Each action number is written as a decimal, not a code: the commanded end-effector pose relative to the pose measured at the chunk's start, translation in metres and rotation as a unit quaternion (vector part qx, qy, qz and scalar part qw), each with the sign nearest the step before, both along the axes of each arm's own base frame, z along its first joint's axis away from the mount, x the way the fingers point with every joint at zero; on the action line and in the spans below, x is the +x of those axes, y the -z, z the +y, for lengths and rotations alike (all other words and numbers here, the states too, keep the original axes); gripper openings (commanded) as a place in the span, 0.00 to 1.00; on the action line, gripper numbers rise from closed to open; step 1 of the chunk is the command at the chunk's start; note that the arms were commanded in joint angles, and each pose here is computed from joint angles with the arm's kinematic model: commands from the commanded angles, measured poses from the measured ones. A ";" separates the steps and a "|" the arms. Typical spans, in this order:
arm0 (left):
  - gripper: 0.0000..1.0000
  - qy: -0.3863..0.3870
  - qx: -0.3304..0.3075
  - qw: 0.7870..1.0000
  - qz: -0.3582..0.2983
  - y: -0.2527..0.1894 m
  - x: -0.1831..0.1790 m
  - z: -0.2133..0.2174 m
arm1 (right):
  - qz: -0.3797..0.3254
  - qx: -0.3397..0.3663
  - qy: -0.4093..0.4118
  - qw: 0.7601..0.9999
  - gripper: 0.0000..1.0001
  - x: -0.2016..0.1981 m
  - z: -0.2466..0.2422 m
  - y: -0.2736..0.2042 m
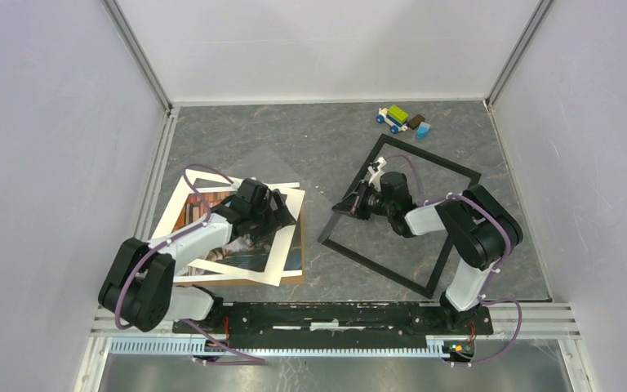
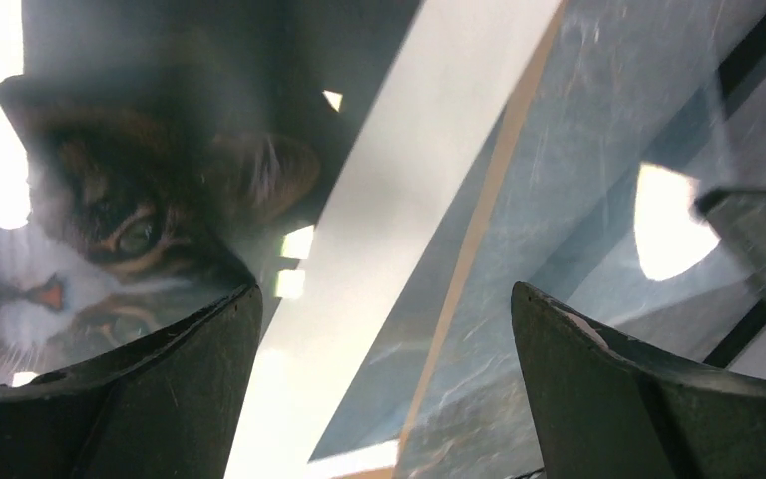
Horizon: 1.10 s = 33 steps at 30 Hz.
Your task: Put the photo into the frame
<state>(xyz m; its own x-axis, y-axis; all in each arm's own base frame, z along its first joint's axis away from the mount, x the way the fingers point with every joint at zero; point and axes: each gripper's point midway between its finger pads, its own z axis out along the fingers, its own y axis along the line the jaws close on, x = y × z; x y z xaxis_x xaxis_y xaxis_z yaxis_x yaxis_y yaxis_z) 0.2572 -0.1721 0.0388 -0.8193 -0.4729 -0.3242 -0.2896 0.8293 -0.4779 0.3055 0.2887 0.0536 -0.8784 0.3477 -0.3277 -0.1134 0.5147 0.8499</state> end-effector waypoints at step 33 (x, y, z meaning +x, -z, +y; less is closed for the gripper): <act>0.28 0.352 0.530 0.701 -0.323 -0.101 -0.026 -0.095 | 0.066 0.013 0.185 0.980 0.08 -0.006 -0.035 -0.089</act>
<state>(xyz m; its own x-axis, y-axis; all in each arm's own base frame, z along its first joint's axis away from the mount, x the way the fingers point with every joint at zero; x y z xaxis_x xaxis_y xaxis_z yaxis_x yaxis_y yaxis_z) 0.2255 -0.2680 0.1133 -0.2856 0.7710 -0.5692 0.4329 0.6337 0.6411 0.2989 0.2589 0.1355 -0.7289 0.6754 -0.1119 0.2475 0.4123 0.8768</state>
